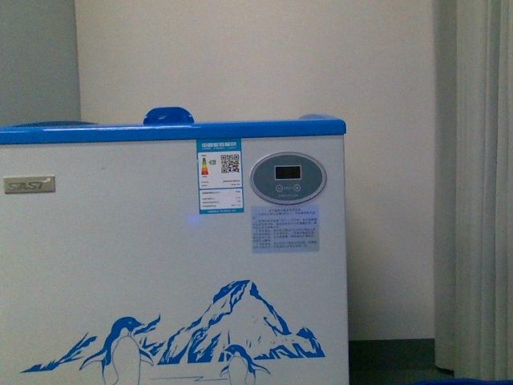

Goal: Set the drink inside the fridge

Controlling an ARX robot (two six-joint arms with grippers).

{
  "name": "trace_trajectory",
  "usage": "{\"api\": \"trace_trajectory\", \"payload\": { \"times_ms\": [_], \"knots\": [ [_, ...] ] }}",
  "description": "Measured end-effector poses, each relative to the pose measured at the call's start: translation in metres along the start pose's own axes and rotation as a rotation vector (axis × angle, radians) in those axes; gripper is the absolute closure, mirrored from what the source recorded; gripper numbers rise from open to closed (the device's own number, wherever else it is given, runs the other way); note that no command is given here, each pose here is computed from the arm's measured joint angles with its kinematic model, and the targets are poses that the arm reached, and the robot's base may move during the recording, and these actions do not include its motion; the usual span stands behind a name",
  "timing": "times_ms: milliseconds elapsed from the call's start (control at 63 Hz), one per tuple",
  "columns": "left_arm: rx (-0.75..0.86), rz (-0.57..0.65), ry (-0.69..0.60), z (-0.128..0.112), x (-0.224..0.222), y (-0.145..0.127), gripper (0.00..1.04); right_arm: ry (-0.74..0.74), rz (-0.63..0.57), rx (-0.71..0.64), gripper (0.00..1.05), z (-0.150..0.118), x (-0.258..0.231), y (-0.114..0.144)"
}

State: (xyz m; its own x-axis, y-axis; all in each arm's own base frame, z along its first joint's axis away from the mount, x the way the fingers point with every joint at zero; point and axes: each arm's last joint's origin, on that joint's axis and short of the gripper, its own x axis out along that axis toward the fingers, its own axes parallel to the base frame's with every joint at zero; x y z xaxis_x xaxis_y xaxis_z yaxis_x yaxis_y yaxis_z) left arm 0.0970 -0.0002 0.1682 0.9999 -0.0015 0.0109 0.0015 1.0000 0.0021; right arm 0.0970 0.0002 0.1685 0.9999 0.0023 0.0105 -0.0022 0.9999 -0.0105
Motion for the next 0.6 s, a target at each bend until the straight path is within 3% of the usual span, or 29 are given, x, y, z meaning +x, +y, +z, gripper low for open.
{"api": "trace_trajectory", "payload": {
  "times_ms": [603],
  "knots": [
    [0.000, -0.001, 0.000, 0.0000, 0.0000, 0.0000, 0.08, 0.000, 0.000, 0.000, 0.07, 0.0000, 0.0000, 0.0000]
  ]
}}
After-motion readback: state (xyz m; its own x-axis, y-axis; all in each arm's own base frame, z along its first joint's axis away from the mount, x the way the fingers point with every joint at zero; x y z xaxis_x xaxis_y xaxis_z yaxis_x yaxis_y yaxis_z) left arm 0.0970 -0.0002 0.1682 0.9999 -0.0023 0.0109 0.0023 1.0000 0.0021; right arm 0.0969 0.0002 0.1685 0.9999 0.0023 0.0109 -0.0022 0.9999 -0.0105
